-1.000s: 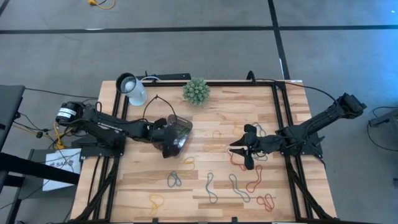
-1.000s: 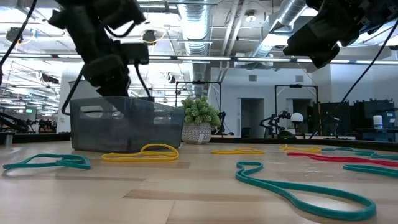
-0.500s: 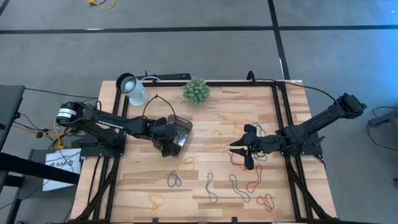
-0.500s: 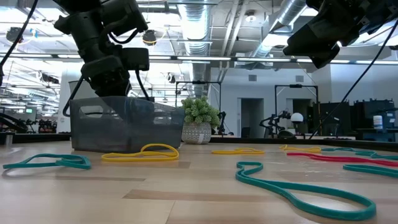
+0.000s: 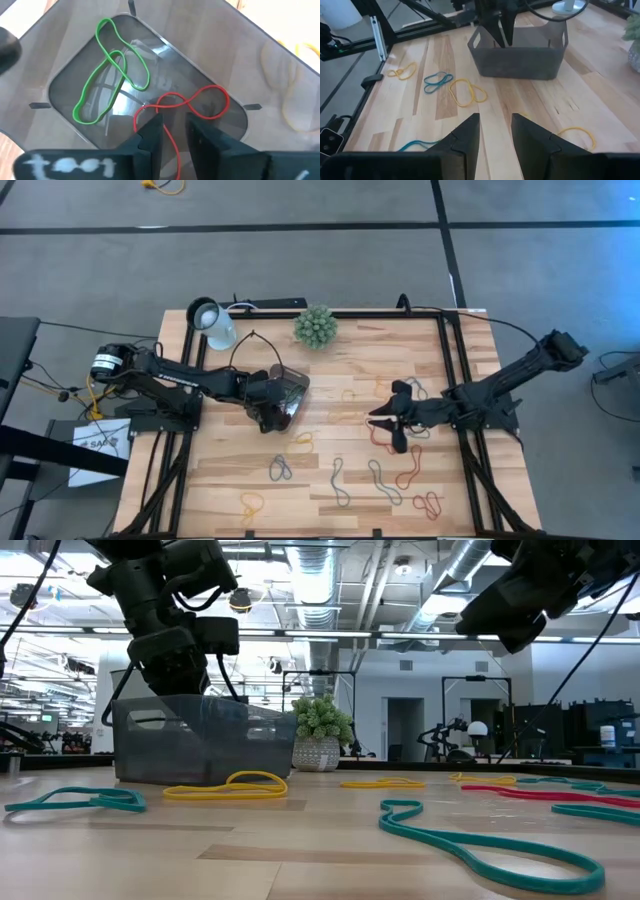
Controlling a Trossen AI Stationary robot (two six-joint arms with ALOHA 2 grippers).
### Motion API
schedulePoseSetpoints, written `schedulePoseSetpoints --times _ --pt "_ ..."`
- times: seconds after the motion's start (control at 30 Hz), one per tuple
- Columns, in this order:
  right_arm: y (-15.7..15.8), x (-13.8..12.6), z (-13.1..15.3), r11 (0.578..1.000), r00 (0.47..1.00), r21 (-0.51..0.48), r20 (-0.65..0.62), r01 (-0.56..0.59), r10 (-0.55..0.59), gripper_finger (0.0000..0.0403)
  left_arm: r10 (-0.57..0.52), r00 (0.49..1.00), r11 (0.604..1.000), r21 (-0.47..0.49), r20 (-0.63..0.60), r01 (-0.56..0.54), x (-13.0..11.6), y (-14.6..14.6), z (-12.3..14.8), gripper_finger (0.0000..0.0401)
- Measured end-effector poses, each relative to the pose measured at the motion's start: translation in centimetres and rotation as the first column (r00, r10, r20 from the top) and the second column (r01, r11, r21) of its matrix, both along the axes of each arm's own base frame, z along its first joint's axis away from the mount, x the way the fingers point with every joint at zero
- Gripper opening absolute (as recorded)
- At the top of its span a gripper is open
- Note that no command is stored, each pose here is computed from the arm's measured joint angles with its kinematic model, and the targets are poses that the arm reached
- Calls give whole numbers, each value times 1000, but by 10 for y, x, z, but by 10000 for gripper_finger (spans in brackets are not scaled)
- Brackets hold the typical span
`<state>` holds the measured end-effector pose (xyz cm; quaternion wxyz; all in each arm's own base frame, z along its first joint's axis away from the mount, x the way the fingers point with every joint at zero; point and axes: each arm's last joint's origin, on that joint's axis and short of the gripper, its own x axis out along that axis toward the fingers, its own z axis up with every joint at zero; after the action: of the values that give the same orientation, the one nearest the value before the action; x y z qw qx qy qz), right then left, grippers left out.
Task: Pick and place items into bin
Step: Put the red rubber band into the black bin
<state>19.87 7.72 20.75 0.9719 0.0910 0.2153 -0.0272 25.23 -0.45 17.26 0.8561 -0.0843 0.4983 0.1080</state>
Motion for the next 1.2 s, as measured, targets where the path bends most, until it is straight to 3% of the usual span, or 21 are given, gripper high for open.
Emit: schedulePoseSetpoints --times 0.13,0.23,0.47,0.77,0.9,1.07,1.2 --pt "-5 7 -8 999 999 9 -33 38 -38 107 1 1000 1000 1 1 -1 0 0 0 82" --pt "-10 8 -17 991 989 69 -103 116 -109 107 9 1000 1000 17 1 -9 0 1 0 83" --pt "-10 4 -23 971 958 153 -247 185 -144 107 87 996 984 157 13 -88 0 5 1 83" --pt "-2 1 -31 963 922 220 -383 154 -60 107 99 995 979 179 19 -100 0 6 1 83" --pt "3 6 -27 968 880 186 -471 169 -63 107 110 994 976 186 29 -113 1 6 2 83" --pt "11 22 -27 975 785 145 -617 169 -44 107 239 965 951 175 113 -256 5 8 8 83" --pt "19 39 -36 980 710 90 -701 177 -63 107 235 960 953 157 154 -258 12 7 19 83"
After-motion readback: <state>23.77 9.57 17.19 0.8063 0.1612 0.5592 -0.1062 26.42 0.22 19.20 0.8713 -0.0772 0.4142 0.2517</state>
